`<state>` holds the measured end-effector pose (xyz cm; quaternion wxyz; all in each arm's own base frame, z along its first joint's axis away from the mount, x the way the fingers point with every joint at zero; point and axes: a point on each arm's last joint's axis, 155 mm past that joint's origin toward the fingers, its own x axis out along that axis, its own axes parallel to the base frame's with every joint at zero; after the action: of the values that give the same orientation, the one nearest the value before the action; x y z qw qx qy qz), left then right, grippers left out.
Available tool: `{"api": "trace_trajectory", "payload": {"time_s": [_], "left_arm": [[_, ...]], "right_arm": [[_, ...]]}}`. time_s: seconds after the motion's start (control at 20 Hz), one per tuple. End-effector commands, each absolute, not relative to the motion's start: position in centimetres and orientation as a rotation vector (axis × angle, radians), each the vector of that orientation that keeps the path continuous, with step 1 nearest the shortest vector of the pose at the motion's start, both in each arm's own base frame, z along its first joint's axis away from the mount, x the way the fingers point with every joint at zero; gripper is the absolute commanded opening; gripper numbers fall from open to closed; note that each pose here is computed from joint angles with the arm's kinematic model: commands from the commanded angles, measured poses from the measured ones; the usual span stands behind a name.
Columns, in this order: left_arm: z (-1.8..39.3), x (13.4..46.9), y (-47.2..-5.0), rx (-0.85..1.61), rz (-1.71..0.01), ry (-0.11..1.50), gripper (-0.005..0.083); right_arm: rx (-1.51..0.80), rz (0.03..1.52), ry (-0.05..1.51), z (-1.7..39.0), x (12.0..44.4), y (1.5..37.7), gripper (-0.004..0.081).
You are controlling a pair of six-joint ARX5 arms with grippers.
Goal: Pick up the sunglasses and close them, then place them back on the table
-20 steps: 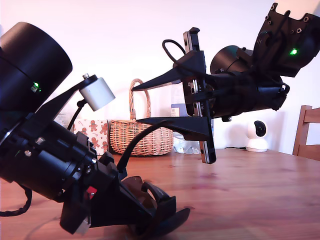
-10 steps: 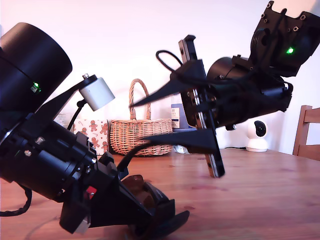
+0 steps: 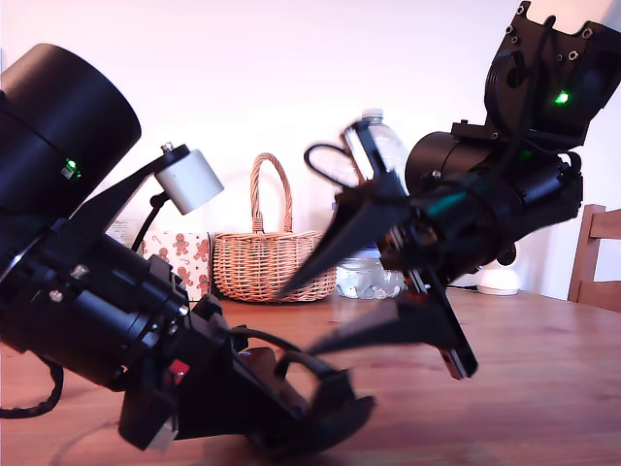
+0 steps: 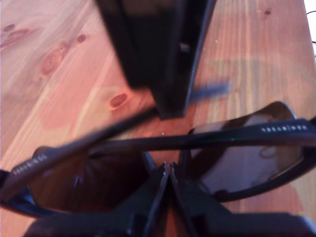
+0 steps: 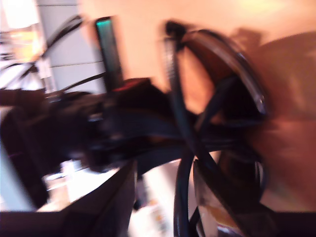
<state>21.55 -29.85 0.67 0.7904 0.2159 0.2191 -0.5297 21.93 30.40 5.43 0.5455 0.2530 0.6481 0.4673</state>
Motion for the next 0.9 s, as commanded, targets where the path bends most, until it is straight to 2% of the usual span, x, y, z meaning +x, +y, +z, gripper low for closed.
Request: {"api": "trace_trajectory", "payload": {"time_s": [0.0,0.45,0.85], "left_arm": [[-0.8,20.9,-29.0,0.482,-1.140,0.524,-0.0021],[-0.6,21.0,-29.1,0.479,-1.139,0.514,-0.0021],[1.3,21.3,-29.1,0.474,-1.128,0.476,-0.0021]], "right_arm": [[0.574,1.116,1.530,5.1,21.8,30.6,0.0316],[0.710,1.319,1.487,9.8,22.0,31.4,0.0316],[0.718,1.336,1.453,10.9,23.0,31.2,0.0316]]}}
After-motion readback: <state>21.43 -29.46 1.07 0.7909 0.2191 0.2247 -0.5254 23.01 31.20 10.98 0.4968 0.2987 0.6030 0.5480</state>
